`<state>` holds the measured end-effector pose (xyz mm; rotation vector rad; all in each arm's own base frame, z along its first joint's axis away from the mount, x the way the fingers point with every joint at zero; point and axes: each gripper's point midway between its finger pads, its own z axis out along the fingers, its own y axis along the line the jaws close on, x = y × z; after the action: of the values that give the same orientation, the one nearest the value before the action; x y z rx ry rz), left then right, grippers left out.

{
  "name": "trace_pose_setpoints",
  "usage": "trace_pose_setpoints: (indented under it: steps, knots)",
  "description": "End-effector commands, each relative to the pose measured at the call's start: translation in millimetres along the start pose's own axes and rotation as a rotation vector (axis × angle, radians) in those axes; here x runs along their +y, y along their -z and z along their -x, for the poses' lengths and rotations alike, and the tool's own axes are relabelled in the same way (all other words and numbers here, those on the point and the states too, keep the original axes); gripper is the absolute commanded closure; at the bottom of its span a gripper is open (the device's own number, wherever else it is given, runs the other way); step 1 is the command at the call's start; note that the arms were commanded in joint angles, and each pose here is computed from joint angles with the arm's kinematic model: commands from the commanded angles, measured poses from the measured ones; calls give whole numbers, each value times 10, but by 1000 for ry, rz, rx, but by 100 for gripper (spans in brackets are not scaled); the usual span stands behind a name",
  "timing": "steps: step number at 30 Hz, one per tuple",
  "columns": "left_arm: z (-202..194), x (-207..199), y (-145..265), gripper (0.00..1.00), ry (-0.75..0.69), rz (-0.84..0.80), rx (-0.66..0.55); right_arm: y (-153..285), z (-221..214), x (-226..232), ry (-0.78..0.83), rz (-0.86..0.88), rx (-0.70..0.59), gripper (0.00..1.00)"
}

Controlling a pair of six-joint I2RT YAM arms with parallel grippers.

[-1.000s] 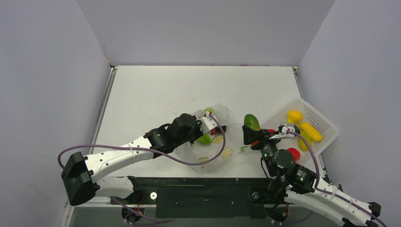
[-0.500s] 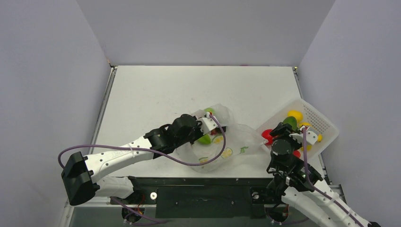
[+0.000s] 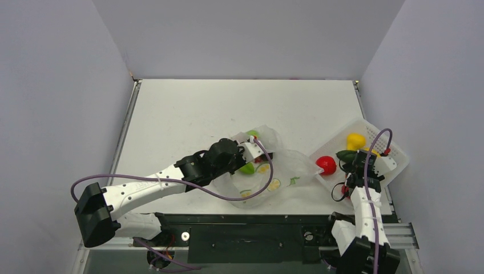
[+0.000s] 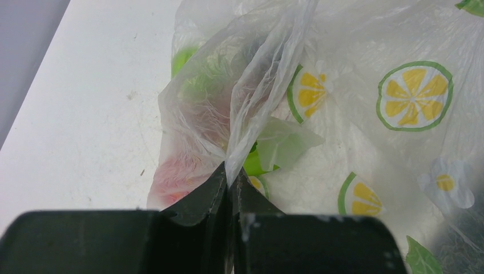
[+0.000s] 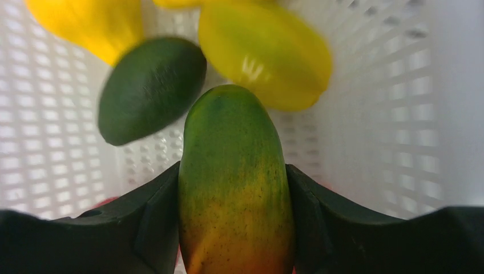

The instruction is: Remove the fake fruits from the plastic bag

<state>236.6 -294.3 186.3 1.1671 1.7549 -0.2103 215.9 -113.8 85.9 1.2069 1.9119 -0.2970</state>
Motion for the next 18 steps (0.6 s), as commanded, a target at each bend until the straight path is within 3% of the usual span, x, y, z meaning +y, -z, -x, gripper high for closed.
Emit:
trace_pose_setpoints:
  steps: [1, 4, 6, 7, 9, 14, 18]
  knots:
    - [144, 9, -6, 99, -8, 3, -33, -85, -353, 325, -18, 210, 228, 96]
    - [141, 5, -12, 99, -9, 1, -30, -91, -363, 354, -16, 229, 232, 90]
    - [140, 8, -10, 99, -9, 3, -29, -74, -333, 363, -25, 240, 210, 72]
    - [138, 8, -11, 99, -9, 3, -29, -69, -315, 356, -28, 239, 200, 59]
    - [142, 8, -9, 99, -10, 2, -30, -40, -263, 349, -33, 243, 171, 43]
    - [146, 2, -8, 99, -9, -1, -31, 84, -112, 367, -39, 268, 111, 28]
    - [163, 11, 7, 99, -8, 1, -36, 249, 57, 406, -18, 299, 57, 23]
